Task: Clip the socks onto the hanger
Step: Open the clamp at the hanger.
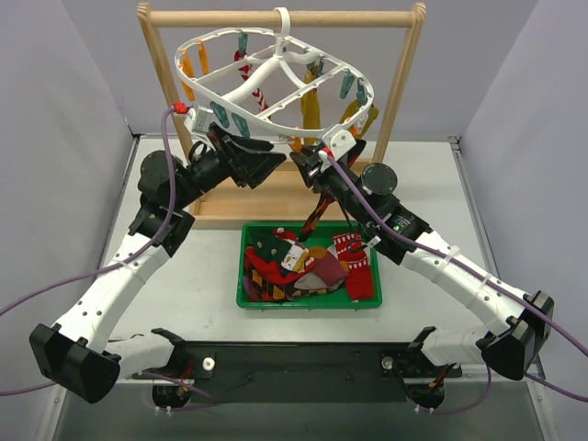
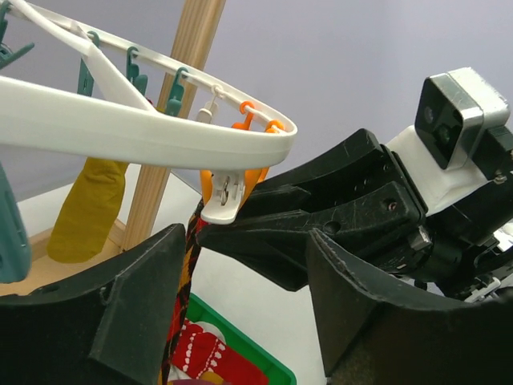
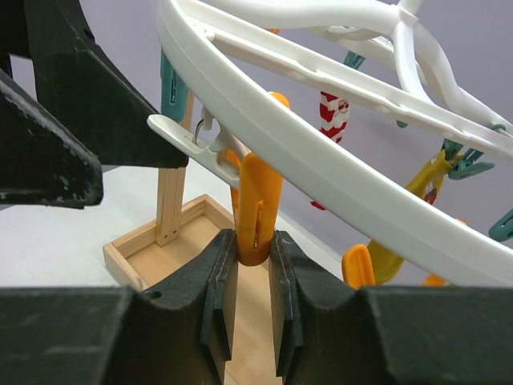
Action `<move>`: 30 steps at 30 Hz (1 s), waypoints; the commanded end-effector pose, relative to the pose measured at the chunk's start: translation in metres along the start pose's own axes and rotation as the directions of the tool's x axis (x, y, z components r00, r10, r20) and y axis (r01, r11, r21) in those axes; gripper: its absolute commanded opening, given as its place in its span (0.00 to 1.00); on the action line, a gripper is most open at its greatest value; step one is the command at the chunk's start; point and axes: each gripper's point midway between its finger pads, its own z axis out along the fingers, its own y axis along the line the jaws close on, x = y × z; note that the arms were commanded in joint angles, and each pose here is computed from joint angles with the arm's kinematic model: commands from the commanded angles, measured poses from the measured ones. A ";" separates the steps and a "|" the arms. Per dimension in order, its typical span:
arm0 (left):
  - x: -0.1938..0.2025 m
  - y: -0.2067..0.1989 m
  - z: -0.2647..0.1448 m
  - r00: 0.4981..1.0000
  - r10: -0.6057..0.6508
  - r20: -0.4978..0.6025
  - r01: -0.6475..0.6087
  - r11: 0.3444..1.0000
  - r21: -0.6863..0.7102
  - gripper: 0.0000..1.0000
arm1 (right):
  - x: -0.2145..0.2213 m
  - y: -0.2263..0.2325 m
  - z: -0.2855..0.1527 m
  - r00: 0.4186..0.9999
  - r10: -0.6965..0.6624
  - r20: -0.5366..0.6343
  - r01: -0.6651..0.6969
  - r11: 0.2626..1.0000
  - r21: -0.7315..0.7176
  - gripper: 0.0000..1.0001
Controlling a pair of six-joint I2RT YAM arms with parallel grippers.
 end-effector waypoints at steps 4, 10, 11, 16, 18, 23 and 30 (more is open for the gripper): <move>-0.024 -0.009 0.008 0.994 0.068 0.090 -0.071 0.997 0.036 0.55 | -0.037 -0.004 0.001 0.995 0.011 0.097 -0.011 1.000 0.000 0.00; -0.037 -0.011 0.010 0.989 0.075 0.129 -0.080 0.996 0.032 0.51 | -0.030 -0.001 -0.001 0.997 0.015 0.081 -0.015 1.000 -0.006 0.00; -0.037 -0.011 0.010 0.989 0.075 0.130 -0.080 0.996 0.031 0.50 | -0.029 -0.002 -0.002 0.997 0.018 0.079 -0.018 1.000 -0.005 0.00; -0.039 -0.007 0.012 0.987 0.075 0.141 -0.078 0.997 0.015 0.33 | -0.026 -0.001 -0.004 0.997 0.021 0.068 -0.020 1.000 -0.005 0.00; -0.043 -0.007 0.011 0.986 0.076 0.151 -0.079 0.997 0.013 0.28 | -0.025 -0.001 -0.005 0.998 0.021 0.066 -0.020 1.000 -0.003 0.00; -0.054 -0.010 0.009 0.982 0.085 0.171 -0.089 0.996 0.017 0.27 | -0.018 -0.001 -0.005 0.999 0.020 0.048 -0.020 1.000 -0.001 0.00; -0.070 -0.014 -0.004 0.978 0.087 0.188 -0.090 0.996 0.007 0.26 | -0.015 -0.012 -0.004 0.999 -0.015 0.039 0.013 0.999 0.033 0.00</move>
